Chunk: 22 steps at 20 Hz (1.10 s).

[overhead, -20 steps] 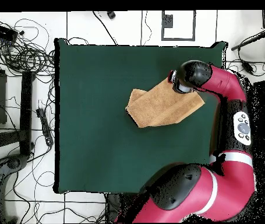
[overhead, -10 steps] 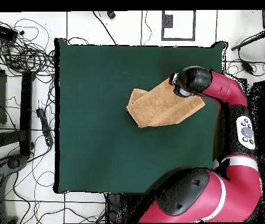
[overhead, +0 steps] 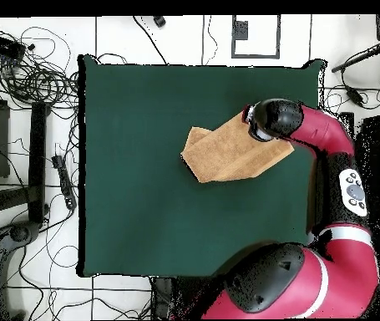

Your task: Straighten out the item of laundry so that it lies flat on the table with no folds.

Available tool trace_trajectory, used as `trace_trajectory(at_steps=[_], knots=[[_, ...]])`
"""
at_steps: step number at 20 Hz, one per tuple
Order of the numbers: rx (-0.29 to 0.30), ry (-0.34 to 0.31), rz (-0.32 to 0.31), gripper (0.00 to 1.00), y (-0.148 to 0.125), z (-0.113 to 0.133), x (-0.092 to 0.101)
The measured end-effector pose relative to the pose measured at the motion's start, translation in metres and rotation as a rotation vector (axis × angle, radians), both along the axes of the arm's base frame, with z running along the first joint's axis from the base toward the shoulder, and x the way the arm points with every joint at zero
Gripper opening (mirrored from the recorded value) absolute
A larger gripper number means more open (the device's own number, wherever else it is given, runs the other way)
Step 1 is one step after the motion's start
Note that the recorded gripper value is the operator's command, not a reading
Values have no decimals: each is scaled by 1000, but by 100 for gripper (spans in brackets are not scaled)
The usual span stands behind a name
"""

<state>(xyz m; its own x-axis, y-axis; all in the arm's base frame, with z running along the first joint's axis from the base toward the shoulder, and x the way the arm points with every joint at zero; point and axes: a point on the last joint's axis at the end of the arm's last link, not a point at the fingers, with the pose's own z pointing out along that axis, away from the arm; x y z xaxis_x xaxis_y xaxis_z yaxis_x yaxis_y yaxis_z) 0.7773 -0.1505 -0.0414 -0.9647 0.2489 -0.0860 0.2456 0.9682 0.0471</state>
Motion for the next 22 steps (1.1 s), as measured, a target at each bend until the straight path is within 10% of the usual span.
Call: trace_trajectory(at_steps=[22], knots=[[-27, -75, 13, 100, 2, -1, -14]])
